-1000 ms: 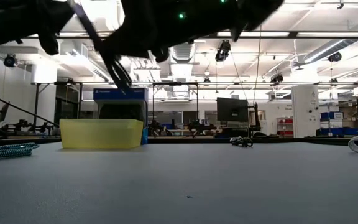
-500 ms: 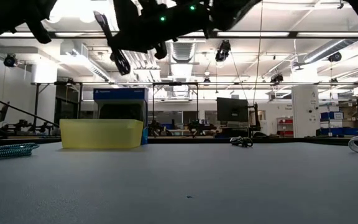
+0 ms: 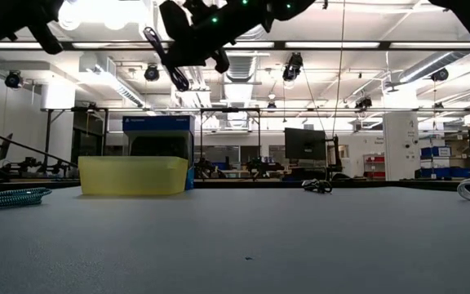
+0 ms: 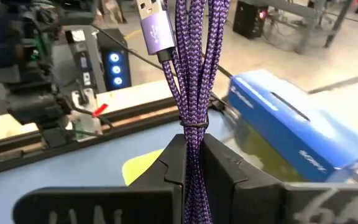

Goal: Pick and place USB-C Cables
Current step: Put the violet charger cable into the yellow bin

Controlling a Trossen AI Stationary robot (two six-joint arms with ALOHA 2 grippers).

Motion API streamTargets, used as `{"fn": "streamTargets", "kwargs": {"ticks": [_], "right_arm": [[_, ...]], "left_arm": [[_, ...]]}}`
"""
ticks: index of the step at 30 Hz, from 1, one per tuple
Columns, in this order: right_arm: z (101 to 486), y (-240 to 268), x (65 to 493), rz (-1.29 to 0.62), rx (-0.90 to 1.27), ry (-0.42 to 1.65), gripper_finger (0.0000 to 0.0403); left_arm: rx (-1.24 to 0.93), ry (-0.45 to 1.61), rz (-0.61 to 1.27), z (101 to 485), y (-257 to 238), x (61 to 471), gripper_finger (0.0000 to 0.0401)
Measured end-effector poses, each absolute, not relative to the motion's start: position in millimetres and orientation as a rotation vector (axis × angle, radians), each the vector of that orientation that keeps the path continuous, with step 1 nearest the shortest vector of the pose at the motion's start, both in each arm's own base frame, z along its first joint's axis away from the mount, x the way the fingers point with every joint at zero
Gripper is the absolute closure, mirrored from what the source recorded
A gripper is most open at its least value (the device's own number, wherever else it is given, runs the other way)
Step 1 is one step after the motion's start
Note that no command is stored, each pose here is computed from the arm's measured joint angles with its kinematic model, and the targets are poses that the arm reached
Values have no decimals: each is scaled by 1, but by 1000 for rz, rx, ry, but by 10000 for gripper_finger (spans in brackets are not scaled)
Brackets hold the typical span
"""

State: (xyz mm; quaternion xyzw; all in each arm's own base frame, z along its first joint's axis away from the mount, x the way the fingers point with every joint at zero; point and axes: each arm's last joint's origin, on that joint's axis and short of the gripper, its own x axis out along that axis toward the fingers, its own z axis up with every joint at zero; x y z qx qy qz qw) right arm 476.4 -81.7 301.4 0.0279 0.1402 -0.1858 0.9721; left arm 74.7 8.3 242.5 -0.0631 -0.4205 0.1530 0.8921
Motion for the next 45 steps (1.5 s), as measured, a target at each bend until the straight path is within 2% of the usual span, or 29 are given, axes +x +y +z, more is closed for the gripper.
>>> {"fn": "streamTargets", "kwargs": {"ticks": [14,23,36,45], "right_arm": [[312,-88,476,-382,21,284,381],[304,-95,486,-384,11,301,381],[313,-141,499,-441,40,556,381],[280,-174,506,-338,185,629,381]], "left_arm": [[-137,-906,316,244,8,70,401],[-137,-908,316,245,8,70,401],[-133,-924,319,246,8,68,401],[-136,-926,324,246,9,68,401]]}}
